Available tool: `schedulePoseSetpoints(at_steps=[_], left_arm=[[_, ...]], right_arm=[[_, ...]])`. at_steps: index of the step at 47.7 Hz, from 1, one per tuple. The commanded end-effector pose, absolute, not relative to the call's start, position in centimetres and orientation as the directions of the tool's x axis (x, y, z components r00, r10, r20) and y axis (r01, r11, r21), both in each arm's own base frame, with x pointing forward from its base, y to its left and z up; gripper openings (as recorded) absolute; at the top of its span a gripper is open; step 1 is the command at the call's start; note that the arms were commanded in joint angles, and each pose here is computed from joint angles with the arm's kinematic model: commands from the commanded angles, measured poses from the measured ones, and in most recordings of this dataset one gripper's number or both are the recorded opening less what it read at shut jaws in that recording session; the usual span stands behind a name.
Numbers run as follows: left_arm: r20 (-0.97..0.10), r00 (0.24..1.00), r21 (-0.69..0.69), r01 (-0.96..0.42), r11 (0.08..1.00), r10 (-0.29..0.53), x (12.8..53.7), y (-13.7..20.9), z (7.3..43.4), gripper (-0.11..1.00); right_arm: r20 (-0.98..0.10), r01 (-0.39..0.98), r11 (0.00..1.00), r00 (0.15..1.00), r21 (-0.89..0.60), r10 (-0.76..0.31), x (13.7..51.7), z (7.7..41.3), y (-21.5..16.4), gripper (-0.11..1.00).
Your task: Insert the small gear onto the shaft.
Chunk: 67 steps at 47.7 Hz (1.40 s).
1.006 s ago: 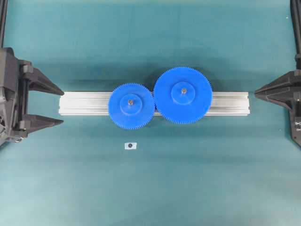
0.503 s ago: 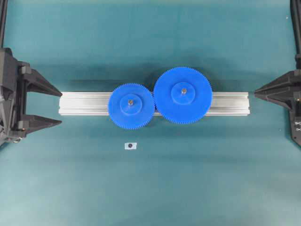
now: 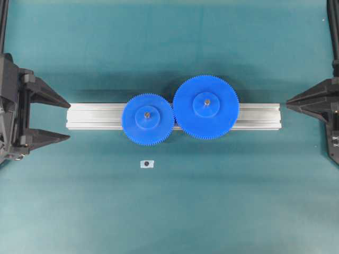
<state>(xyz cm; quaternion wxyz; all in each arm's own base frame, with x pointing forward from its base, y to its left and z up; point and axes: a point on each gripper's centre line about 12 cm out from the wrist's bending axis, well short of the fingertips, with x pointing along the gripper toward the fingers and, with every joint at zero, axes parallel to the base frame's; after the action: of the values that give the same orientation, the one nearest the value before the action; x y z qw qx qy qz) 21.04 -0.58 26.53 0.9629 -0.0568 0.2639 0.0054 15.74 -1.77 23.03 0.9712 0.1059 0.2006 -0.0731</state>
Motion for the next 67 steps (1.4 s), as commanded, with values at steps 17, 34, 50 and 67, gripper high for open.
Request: schedulePoseSetpoints(at_steps=[17, 34, 50, 67], left_arm=[[-0.497, 0.868, -0.103, -0.034, 0.994, -0.022, 21.07, -0.64, 26.75, 0.86], [-0.486, 0.874, -0.104, -0.033, 0.994, -0.022, 20.75, -0.63, 26.89, 0.86], [-0.497, 0.868, -0.106, -0.036, 0.994, -0.022, 20.65, -0.63, 26.53, 0.86], [-0.501, 0.865, -0.107, -0.037, 0.994, -0.022, 20.68, -0.63, 26.45, 0.86]], right_arm=[[-0.392, 0.187, 0.965, 0.914, 0.181, -0.104, 15.92, 23.47, -1.85, 0.14], [-0.378, 0.185, 0.966, 0.920, 0.182, -0.105, 15.96, 23.65, -1.86, 0.14], [-0.375, 0.184, 0.966, 0.921, 0.182, -0.105, 15.98, 23.68, -1.86, 0.14], [-0.377, 0.184, 0.966, 0.920, 0.181, -0.105, 15.96, 23.53, -1.86, 0.14]])
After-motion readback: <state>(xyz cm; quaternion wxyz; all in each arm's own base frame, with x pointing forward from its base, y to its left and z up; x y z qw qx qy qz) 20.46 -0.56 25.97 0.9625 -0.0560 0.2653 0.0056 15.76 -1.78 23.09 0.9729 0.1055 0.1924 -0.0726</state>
